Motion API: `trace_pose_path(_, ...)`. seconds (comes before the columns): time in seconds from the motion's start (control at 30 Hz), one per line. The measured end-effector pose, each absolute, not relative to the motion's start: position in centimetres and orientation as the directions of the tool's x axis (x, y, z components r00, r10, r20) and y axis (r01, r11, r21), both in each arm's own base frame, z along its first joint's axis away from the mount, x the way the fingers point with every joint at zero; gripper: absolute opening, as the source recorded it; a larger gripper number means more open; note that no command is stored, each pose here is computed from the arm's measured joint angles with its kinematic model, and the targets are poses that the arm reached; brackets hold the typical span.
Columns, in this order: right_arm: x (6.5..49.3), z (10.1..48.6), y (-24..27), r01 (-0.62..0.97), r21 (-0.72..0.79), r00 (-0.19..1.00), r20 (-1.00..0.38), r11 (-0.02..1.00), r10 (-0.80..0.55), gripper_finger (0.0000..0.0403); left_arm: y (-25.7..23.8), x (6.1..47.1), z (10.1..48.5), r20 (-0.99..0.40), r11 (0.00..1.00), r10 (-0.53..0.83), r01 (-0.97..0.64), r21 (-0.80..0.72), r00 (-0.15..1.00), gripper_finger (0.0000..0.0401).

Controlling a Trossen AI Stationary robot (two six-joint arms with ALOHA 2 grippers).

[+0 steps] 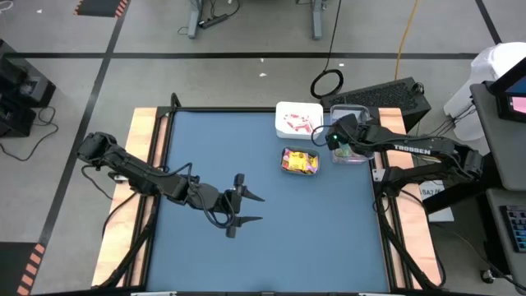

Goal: Sort candy
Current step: Put the green candy into the transparent bin, then return to Home Position

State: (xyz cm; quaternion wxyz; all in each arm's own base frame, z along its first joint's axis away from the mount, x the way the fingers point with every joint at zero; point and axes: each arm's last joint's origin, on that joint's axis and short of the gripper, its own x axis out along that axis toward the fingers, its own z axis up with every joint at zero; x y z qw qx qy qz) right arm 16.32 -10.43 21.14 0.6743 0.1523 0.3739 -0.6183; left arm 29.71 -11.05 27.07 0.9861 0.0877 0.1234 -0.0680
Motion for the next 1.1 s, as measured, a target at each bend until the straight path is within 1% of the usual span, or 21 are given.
trace_pose_path(0.13,16.0,21.1,-10.9,0.941,-0.272,-0.053,-0.707,0.201,-0.706,0.0149,-11.1,29.7,27.1,-0.256,0.976,-0.113,0.156,0.155,0.960,0.0247)
trace_pose_path(0.27,15.6,22.1,-10.3,0.941,-0.247,-0.002,-0.687,0.231,-0.727,0.0203,-11.0,29.7,27.0,-0.260,0.976,-0.112,0.155,0.150,0.959,0.0247)
trace_pose_path(0.33,15.5,22.9,-9.5,0.939,-0.204,0.068,-0.678,0.277,-0.732,0.0222,-11.0,29.7,27.0,-0.260,0.977,-0.112,0.155,0.148,0.959,0.0247)
trace_pose_path(0.47,15.8,24.5,-7.0,0.889,-0.083,0.292,-0.656,0.450,-0.696,0.0240,-11.1,29.7,27.0,-0.260,0.976,-0.116,0.158,0.148,0.959,0.0247)
trace_pose_path(0.6,16.3,26.1,-3.3,0.767,-0.002,0.524,-0.575,0.641,-0.629,0.0241,-11.4,29.6,27.1,-0.250,0.974,-0.141,0.180,0.140,0.958,0.0247)
trace_pose_path(0.67,16.7,26.7,-1.4,0.691,0.011,0.629,-0.502,0.723,-0.593,0.0238,-11.5,29.6,27.3,-0.233,0.975,-0.149,0.182,0.129,0.961,0.0247)
trace_pose_path(0.73,17.1,26.9,0.4,0.600,-0.001,0.726,-0.418,0.800,-0.546,0.0232,-11.6,29.6,27.5,-0.216,0.975,-0.153,0.183,0.125,0.964,0.0247)
trace_pose_path(0.83,17.6,26.2,3.1,0.432,-0.064,0.846,-0.317,0.900,-0.429,0.0219,-11.6,29.6,27.6,-0.206,0.978,-0.145,0.171,0.116,0.968,0.0244)
trace_pose_path(0.93,17.4,24.9,5.1,0.289,-0.138,0.916,-0.247,0.947,-0.315,0.0200,-11.6,29.6,27.5,-0.203,0.979,-0.140,0.166,0.114,0.969,0.0226)
trace_pose_path(1.03,16.9,23.5,6.2,0.159,-0.201,0.948,-0.241,0.967,-0.206,0.0171,-11.4,29.5,27.0,-0.172,0.982,-0.137,0.157,0.104,0.976,0.0191)
trace_pose_path(1.1,16.6,22.8,6.5,0.099,-0.209,0.956,-0.250,0.973,-0.151,0.0147,-11.2,29.4,26.7,-0.165,0.984,-0.132,0.150,0.100,0.977,0.0165)
